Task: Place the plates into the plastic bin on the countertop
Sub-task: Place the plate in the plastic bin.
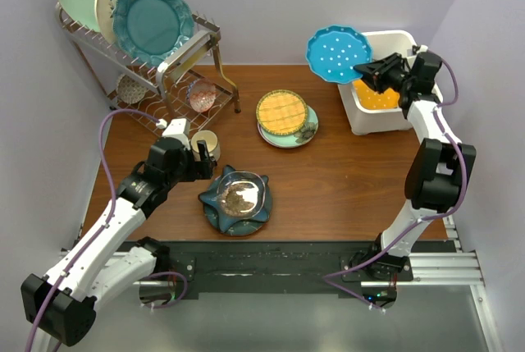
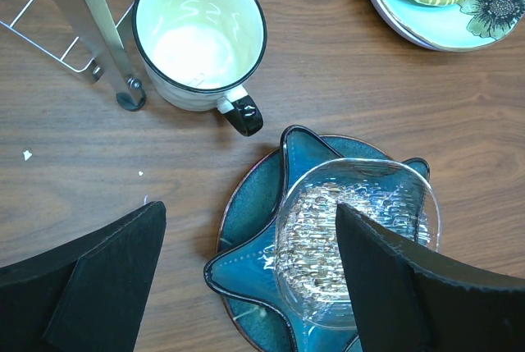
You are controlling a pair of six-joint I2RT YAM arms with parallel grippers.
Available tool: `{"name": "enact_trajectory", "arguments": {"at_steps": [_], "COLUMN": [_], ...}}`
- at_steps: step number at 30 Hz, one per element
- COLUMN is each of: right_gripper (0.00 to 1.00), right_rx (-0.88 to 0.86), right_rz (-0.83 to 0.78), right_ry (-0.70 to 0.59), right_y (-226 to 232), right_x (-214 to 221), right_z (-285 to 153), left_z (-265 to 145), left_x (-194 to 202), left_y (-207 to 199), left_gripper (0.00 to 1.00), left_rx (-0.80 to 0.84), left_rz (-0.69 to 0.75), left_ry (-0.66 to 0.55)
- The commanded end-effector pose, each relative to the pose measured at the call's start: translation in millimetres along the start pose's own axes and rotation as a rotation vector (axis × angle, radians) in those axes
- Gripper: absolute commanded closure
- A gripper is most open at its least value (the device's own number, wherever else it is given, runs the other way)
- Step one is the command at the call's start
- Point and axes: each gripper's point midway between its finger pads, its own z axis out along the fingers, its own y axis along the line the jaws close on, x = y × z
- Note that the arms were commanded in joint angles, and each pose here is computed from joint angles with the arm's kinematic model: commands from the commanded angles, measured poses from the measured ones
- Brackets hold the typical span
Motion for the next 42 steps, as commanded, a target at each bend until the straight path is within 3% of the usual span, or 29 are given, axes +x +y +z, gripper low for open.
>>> {"name": "enact_trajectory", "arguments": {"at_steps": [1,11,21,42], "right_gripper": [1.00,1.00,1.00,1.00], "right_rx": [-0.180,-0.182,-0.249,-0.218], "right_rz": [-0.082,0.000,0.009,0.043], "right_ry": [-0.076,-0.189,-0.260,-0.441], "right_y": [52.6,20.6,24.9,2.2], "right_x": [-27.8,-52.0,-72.5,-103.4], "right_z": [-12.3,-19.0,-23.2,-24.4], "left_z": [-2.5,-1.7,-0.4,-1.6], "left_x": [-15.0,-14.4,-13.5,-14.6], "left_y": [-2.3,-3.3,-3.6,-6.7], "left_gripper": [0.11,0.11,0.11,0.11], "left_rx": [0.004,0.012,0.013,0.033], "left_rz": [-0.009,-0.006,-0.004,-0.001], "left_ry": [-0.052,-0.050,-0.045,-0.052]}}
